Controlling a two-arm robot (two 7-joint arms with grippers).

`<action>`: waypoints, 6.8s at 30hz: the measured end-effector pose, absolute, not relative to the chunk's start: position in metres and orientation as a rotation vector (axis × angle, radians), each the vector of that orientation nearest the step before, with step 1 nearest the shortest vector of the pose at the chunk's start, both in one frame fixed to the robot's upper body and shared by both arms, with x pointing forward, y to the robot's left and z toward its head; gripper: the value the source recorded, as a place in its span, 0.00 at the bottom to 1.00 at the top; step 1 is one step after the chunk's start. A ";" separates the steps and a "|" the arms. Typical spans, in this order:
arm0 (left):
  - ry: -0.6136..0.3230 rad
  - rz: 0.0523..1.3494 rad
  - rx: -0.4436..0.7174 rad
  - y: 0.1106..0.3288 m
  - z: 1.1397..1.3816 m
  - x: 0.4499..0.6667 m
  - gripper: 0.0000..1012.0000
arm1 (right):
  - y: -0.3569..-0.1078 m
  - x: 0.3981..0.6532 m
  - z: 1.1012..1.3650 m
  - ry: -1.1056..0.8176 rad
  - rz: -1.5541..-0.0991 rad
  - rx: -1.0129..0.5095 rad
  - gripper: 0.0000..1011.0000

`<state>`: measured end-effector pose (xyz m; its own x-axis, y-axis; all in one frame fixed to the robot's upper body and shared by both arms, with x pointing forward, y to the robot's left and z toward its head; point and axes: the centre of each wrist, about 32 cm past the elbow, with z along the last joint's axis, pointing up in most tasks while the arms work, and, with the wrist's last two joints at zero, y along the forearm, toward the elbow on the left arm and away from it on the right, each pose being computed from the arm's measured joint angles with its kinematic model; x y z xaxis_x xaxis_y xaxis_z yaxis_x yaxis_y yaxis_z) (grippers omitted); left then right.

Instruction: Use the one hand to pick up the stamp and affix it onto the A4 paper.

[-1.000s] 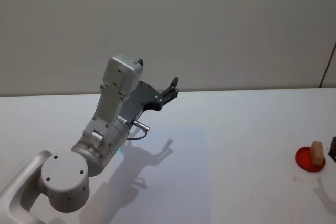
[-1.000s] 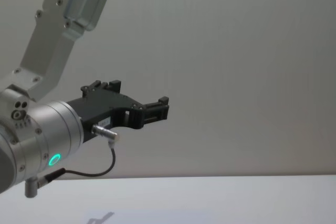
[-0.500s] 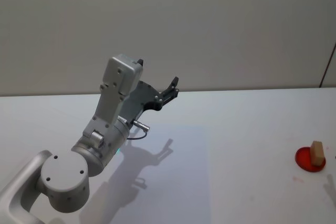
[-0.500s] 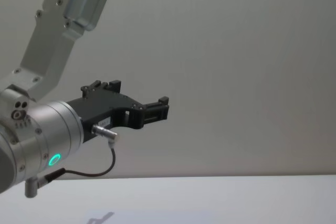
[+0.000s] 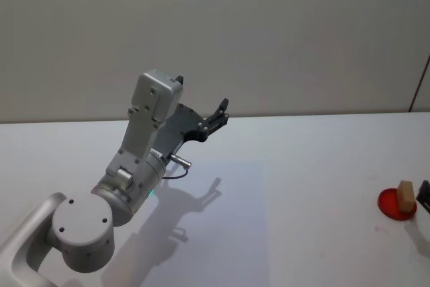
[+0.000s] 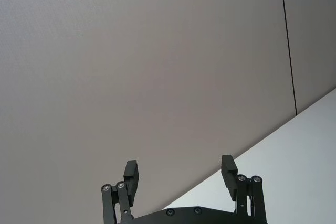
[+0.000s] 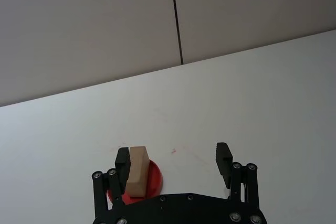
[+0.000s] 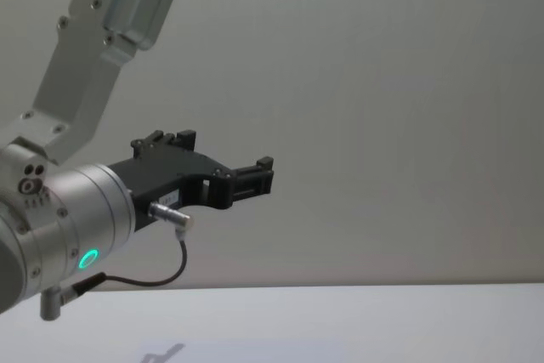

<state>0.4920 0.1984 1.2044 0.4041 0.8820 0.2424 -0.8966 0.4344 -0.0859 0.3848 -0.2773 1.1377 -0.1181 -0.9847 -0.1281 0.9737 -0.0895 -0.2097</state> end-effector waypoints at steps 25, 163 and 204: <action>-0.268 1.124 0.061 0.198 1.204 0.492 0.99 | -0.260 0.414 1.133 0.294 -1.606 -0.101 0.99; -0.268 1.124 0.061 0.198 1.204 0.492 0.99 | -0.182 0.431 1.177 0.143 -0.896 -0.047 0.23; -0.268 1.124 0.061 0.198 1.204 0.492 0.99 | -0.094 0.492 1.124 0.094 -0.490 -0.285 0.23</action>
<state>0.4920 0.1984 1.2044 0.4040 0.8820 0.2424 -0.8966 0.4343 -0.0859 0.4918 -0.0944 1.1241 0.8787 -0.4769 -0.0212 0.4508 0.8437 -0.2916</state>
